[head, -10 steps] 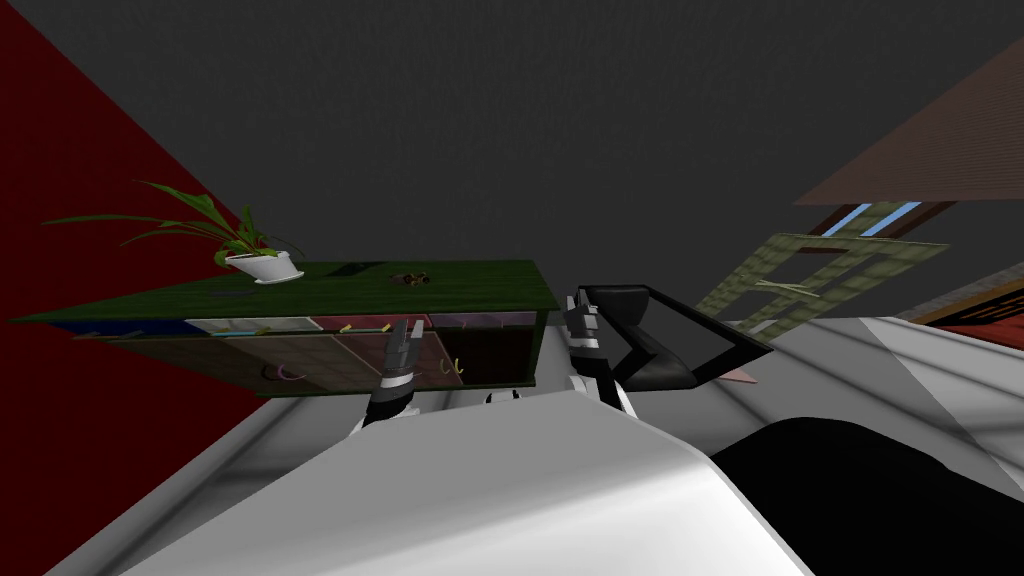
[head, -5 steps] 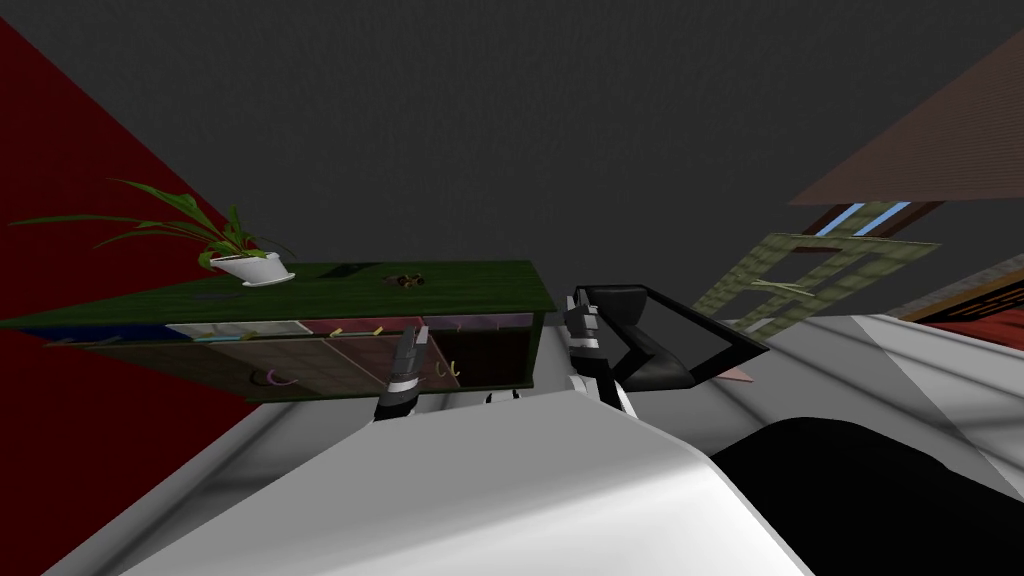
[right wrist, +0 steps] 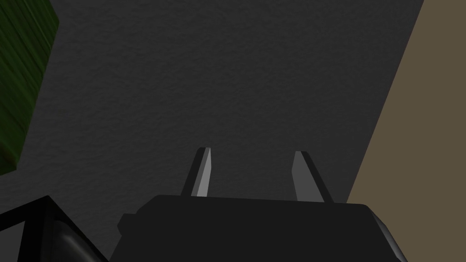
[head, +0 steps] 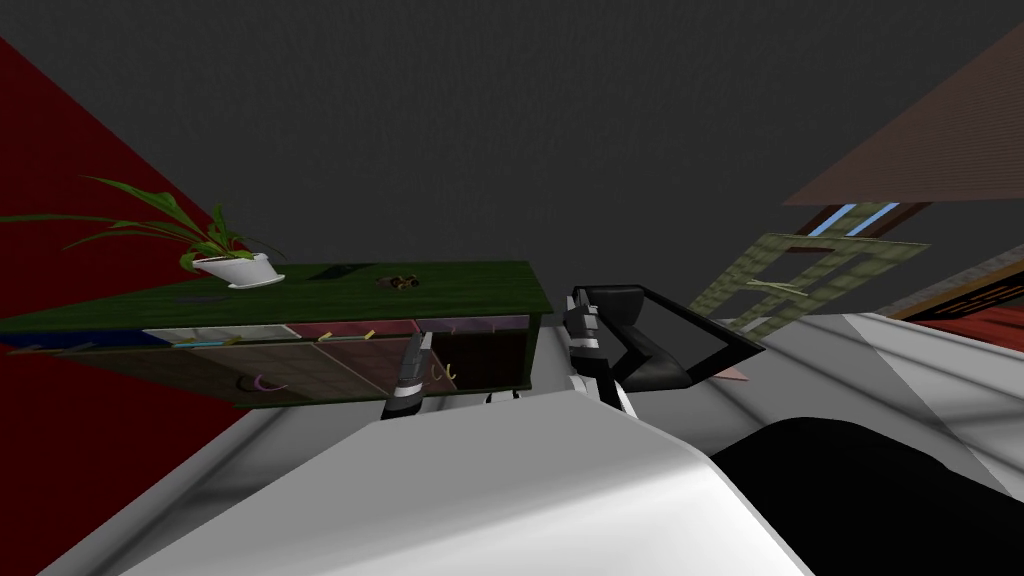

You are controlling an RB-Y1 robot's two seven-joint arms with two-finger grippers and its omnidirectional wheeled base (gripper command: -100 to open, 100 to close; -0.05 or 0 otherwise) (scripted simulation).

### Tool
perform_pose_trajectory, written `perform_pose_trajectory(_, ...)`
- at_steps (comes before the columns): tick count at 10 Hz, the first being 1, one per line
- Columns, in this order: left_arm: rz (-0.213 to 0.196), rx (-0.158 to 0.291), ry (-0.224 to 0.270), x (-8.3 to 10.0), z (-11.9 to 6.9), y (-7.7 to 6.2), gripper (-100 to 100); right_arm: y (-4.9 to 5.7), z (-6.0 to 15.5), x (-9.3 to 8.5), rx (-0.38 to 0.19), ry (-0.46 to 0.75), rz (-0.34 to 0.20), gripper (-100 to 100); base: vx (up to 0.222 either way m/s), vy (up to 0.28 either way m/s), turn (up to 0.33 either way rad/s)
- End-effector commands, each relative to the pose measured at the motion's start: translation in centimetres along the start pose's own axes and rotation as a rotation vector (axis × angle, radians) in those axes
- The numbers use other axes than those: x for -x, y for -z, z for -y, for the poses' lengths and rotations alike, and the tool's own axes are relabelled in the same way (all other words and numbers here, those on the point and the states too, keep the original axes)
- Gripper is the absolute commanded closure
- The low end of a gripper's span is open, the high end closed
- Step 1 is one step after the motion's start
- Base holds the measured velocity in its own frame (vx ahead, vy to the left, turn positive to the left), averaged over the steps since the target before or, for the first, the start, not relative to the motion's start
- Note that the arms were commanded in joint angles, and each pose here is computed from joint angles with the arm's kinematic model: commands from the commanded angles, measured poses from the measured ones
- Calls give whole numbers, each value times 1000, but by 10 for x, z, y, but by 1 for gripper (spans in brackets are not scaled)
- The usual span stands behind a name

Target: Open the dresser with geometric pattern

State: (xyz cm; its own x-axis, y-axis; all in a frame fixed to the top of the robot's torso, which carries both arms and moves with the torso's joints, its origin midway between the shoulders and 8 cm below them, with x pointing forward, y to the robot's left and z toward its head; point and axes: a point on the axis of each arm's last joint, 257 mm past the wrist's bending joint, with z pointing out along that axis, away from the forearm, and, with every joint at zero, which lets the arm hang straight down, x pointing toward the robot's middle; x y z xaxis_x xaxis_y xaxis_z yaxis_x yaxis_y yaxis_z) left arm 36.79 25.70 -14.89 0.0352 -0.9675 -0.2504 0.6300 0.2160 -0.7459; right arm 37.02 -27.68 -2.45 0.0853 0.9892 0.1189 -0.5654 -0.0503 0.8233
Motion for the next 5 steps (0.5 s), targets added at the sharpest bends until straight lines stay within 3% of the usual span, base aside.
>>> perform_pose_trajectory(1,-7,23,-5,-7,-13,13,-100,0,0,0,0,0,0,0,21,-36,-14)
perform_pose_trajectory(5,-12,47,-8,-18,-29,30,-100,0,0,0,0,0,0,0,22,-33,-12)
